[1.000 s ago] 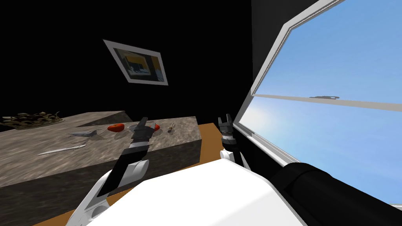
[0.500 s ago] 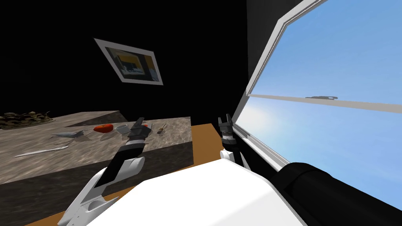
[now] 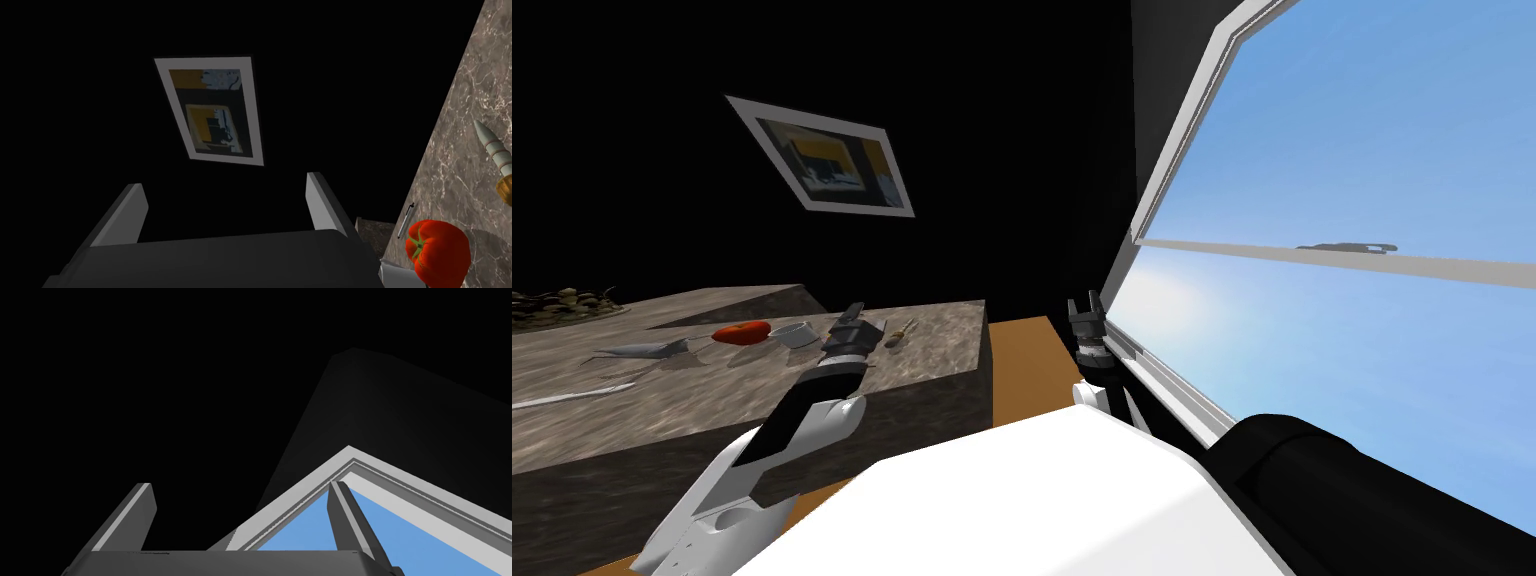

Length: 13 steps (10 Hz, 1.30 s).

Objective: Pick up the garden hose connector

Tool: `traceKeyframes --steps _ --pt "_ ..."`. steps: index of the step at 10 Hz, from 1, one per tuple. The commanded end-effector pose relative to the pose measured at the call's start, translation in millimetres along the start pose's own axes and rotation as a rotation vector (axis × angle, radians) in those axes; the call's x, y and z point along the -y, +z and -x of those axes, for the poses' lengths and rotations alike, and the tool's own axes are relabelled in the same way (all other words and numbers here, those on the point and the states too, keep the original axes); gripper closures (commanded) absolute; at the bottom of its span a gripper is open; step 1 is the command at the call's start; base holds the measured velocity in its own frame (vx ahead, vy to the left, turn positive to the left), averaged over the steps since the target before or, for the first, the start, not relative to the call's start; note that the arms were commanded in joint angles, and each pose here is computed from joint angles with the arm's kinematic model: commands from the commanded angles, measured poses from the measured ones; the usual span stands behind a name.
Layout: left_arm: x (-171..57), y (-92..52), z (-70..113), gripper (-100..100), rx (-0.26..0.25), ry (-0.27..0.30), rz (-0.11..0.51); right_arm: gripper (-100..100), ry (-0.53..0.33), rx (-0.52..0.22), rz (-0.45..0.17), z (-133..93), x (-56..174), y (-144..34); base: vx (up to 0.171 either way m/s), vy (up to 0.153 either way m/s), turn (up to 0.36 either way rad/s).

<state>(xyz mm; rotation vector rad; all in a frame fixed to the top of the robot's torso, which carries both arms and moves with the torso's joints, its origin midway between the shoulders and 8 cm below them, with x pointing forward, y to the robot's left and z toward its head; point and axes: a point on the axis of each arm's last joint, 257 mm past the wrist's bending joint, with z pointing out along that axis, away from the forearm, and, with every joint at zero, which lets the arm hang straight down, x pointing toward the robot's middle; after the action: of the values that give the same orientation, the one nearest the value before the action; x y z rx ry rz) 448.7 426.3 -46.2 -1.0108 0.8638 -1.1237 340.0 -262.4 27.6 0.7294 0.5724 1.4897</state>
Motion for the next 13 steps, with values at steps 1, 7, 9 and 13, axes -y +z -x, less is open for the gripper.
traceKeyframes --steps 1,7,9,13 --pt "-9 2.0 12.6 -100 0.017 -0.004 0.025 0 0.0 0.0 0.0 0 0 0.0 0.028 -0.148 0.014" --pt "-60 12.6 103.9 -100 0.177 -0.06 0.203 0 0.0 0.0 0.0 0 0 0.0 0.079 -0.171 0.03" --pt "-74 11.2 129.3 -100 0.225 -0.08 0.252 0 0.0 0.0 0.0 0 0 -0.1 0.047 -0.082 0.178" --pt "-74 11.2 129.3 -100 0.225 -0.08 0.252 0 0.0 0.0 0.0 0 0 0.0 0.0 -0.03 -0.042"
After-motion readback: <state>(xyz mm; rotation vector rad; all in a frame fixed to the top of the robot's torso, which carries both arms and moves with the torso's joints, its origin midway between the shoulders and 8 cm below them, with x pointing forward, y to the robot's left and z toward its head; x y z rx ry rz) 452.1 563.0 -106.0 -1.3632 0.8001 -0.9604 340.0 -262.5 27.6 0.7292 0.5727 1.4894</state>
